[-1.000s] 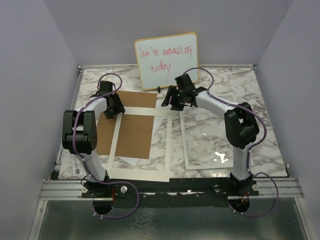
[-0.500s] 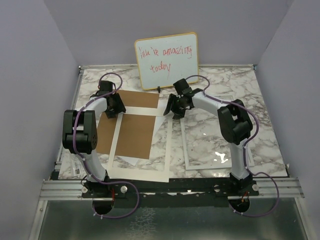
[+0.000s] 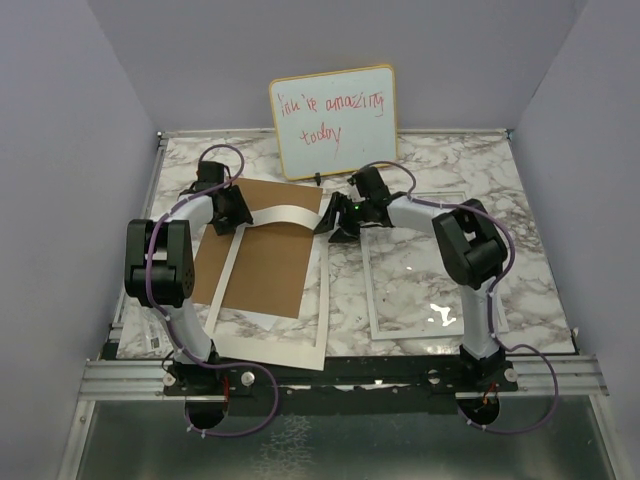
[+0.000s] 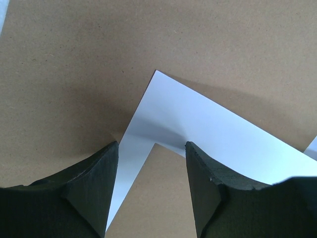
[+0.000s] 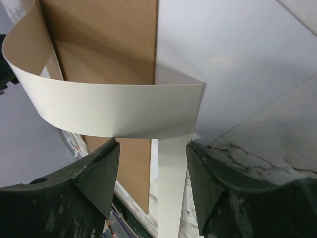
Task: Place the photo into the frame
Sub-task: Pick up the photo frame item at the center of the board.
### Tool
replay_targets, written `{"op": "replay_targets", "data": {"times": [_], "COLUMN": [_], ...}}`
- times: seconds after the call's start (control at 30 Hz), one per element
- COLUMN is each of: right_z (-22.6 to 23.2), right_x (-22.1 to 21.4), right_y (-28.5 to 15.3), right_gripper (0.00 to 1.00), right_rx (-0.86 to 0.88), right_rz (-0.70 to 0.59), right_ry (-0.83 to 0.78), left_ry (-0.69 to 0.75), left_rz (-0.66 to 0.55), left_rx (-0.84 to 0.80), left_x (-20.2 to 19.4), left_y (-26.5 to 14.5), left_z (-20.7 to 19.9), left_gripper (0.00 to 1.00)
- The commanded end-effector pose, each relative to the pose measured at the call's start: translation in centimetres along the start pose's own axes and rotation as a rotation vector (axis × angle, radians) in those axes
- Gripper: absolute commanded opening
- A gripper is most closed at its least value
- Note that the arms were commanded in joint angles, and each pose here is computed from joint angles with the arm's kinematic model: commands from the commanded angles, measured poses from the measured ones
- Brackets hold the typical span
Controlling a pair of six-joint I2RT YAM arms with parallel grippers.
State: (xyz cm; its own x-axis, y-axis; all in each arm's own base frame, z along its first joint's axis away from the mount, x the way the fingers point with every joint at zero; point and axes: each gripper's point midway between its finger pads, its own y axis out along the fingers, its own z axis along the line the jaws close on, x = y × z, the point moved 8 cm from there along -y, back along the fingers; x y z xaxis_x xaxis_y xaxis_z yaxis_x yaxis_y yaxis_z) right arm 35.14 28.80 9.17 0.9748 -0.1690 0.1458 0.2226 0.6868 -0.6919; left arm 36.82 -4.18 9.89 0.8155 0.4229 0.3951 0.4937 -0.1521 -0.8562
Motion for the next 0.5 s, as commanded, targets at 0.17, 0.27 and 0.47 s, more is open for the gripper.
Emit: {"op": "replay_targets", "data": {"times": [0.17,0.27,0.47], "right_z": [0.08,0.01,-0.19], "right_x": [-2.11,-2.18,-1.8], "right_y": [0.92,1.17,1.29], "right_gripper": [0.64,0.64,0.64], "right_rx": [0.24,0.268,0.231], "right_rz": [0.036,0.037,0.007], "right_ry": [-0.126,-0.136,-0.187], "left_ry": [-0.057,-0.056,-0.06], "left_rz": [0.304,0.307,0.316], "left_rx": [0.041,0.036,0.039], "left_x": [-6.79,-6.91,-7.16], "left_y": [2.83,2.79,2.97], "left_z": [2.28,2.3,2.42], "left_gripper": [0.58,0.59,0.59]}}
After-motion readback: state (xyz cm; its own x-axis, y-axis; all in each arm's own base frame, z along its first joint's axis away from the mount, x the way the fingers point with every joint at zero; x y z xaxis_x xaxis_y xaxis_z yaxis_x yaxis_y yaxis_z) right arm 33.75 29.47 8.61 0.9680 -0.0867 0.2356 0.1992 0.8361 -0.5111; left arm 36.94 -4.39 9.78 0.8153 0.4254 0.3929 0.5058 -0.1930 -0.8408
